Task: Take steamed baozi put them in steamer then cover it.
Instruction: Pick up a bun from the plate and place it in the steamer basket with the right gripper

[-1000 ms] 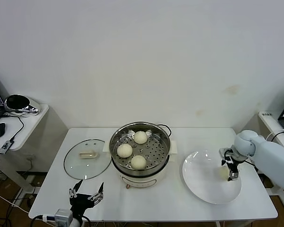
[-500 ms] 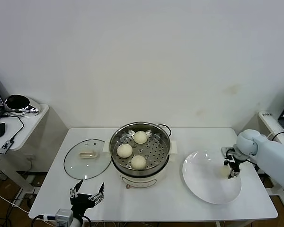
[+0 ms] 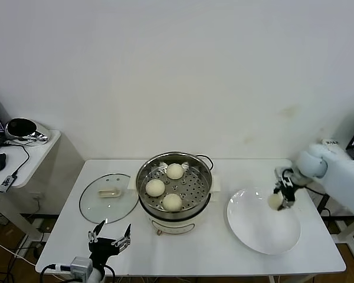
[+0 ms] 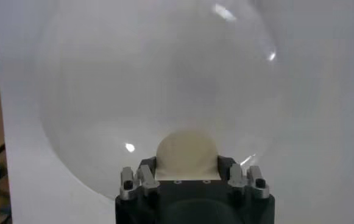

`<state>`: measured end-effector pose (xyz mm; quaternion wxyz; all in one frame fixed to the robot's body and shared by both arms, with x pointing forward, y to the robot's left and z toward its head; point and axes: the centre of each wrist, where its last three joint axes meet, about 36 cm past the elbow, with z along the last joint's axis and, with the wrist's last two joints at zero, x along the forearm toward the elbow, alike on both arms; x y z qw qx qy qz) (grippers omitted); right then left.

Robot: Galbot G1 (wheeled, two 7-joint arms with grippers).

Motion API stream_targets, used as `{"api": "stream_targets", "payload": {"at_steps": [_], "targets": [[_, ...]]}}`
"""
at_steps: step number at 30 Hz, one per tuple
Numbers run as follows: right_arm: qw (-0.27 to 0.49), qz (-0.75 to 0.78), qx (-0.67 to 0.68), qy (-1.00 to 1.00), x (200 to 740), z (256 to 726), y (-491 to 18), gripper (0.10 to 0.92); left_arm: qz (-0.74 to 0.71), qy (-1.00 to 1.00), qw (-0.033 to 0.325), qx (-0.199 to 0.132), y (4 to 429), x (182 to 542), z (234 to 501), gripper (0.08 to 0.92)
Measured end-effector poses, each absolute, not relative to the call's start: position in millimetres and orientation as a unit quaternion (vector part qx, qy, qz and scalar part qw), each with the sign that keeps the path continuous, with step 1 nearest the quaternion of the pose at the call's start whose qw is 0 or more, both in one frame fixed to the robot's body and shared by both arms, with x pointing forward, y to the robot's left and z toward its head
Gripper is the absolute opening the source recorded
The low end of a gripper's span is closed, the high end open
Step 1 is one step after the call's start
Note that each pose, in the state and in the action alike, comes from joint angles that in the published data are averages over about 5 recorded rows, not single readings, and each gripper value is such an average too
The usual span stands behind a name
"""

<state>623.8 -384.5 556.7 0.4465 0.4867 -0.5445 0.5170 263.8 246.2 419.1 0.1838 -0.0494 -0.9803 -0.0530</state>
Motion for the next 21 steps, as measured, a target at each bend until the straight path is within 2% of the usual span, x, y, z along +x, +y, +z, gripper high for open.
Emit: {"api": "stream_targets", "payload": {"at_steps": [12,21], "targets": [[0.389,0.497,0.54,-0.557,656,663,-283,0.611,-0.052,-0.983,0.167,-0.048,251,263,431,0.823],[0.37,0.488,0.582,-0.535,665,698,-194,0.612,-0.05,-0.985,0.159,-0.047,252,259,439,0.823]]}}
